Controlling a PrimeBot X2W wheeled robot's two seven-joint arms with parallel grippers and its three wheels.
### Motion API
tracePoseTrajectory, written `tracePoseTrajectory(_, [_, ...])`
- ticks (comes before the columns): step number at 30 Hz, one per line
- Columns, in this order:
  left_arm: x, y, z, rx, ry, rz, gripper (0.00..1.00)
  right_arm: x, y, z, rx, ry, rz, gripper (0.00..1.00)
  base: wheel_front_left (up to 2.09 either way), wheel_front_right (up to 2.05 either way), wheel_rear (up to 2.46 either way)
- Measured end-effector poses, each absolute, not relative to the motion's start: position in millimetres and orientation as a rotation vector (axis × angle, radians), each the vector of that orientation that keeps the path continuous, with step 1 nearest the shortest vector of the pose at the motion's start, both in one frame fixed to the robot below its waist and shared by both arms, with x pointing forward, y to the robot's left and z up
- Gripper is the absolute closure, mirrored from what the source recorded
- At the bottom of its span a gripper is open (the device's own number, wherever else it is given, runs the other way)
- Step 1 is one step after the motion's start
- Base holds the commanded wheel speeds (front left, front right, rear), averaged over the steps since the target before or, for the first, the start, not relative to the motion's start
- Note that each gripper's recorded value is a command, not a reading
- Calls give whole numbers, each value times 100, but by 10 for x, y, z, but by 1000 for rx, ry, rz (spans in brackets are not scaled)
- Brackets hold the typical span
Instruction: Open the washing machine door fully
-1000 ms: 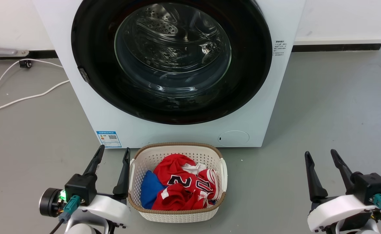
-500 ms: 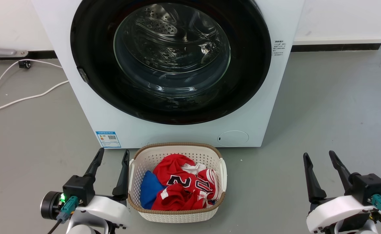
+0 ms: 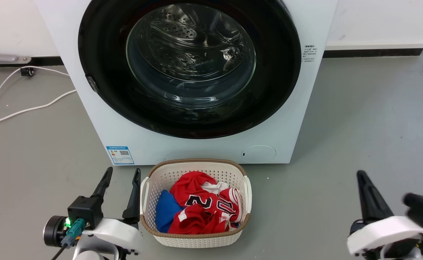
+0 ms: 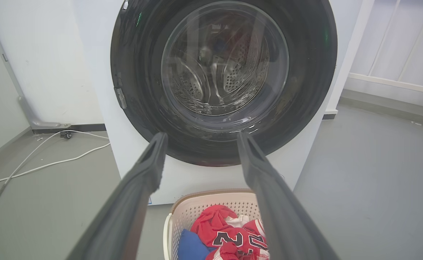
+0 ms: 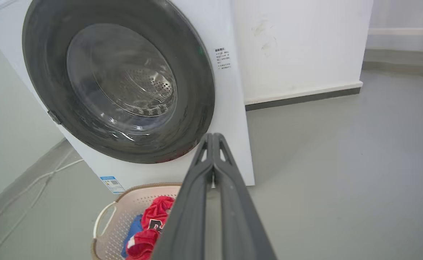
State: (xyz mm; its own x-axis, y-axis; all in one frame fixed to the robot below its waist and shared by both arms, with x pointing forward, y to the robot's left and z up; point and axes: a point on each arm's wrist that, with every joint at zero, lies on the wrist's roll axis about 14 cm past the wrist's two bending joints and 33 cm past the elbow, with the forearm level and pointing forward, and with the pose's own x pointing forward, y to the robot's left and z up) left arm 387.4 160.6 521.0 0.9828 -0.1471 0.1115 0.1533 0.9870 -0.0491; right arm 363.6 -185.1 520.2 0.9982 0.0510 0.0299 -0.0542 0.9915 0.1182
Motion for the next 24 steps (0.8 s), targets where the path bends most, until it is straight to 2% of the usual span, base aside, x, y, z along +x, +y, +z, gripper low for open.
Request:
tracePoseTrajectory(4, [3880,1611,5210,-59,-108,-148,0,3629,-1977,5161,406,-23,4,100,0,0,0])
tracePoseTrajectory(15, [3890,1608,5213,-72,-110,-141,0,3731,-2079,5059,1405,-45,-58,100,0,0,0])
tracePoseTrajectory(21, [3914,1608,5216,-76,-112,-137,0,3852,-2274,5100,1651,-93,-74,100,0,0,0])
tracePoseTrajectory(24, [3953,1594,5227,-75,-116,-140,0,3956,-2510,5128,1668,-114,-92,100,0,0,0])
